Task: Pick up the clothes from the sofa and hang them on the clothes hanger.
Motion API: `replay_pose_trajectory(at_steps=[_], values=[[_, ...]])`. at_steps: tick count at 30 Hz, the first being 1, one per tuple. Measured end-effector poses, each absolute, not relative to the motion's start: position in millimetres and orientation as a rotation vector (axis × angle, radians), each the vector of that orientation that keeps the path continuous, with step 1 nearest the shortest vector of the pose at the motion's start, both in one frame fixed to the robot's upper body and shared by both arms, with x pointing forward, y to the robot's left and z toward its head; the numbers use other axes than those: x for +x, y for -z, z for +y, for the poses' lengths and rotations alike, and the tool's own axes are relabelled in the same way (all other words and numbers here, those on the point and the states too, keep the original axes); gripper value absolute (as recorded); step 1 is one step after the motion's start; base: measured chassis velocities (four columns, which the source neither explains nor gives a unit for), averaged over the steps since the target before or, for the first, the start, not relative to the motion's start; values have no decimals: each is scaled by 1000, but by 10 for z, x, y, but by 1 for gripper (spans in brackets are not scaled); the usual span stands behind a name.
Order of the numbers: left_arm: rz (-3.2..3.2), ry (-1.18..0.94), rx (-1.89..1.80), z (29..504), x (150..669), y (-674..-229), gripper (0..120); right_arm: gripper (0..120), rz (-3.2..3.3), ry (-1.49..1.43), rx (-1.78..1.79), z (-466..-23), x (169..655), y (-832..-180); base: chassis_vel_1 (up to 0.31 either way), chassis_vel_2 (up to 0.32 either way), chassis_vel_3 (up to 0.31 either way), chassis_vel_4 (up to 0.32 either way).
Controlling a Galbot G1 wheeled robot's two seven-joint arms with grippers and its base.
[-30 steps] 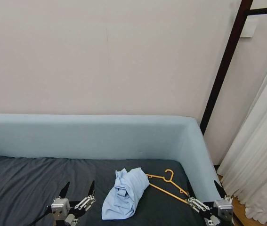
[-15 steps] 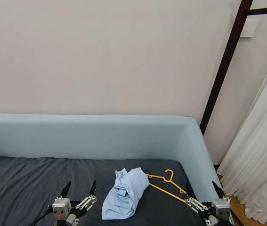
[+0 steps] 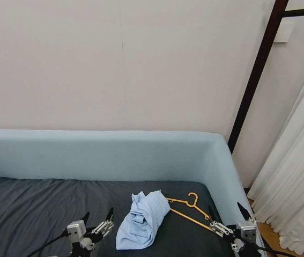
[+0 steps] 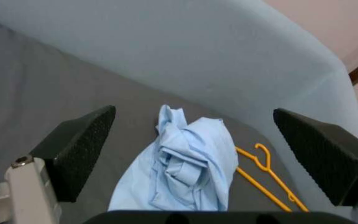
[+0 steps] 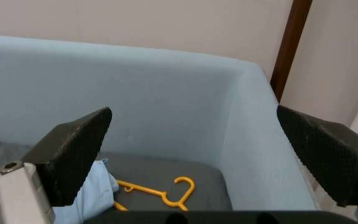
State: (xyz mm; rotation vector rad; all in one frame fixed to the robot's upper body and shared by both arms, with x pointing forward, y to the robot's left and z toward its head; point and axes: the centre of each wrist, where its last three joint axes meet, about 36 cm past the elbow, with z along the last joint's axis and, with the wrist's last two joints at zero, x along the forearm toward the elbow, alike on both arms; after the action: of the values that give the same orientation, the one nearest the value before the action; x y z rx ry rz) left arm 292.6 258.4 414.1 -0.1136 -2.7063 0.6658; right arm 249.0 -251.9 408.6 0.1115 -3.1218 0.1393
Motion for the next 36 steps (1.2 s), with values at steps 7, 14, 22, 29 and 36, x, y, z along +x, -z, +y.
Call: replay_pose_trajectory(at_steps=[7, 14, 22, 29, 36], values=[[-2547, -814, -152, 2760, 3561, -3989, 100, 100, -3109, -164, 93, -2532, 2463, -4045, 0, 0, 0, 0], [-2413, -914, -142, 2778, 3960, -3717, 100, 100, -3083, -198, 71, -2560, 2388, -3982, 0, 0, 0, 0], [-2296, -981, -112, 2651, 4484, -3378, 100, 100, -3060, -230, 52, -2555, 2294, -3911, 0, 0, 0, 0], [-2270, -997, -91, 2535, 4749, -3249, 100, 100, -3046, -245, 51, -2565, 2267, -3823, 0, 0, 0, 0], [-2208, -1017, -71, 2264, 4999, -3036, 100, 100, -3040, -254, 33, -2592, 2245, -3786, 0, 0, 0, 0]])
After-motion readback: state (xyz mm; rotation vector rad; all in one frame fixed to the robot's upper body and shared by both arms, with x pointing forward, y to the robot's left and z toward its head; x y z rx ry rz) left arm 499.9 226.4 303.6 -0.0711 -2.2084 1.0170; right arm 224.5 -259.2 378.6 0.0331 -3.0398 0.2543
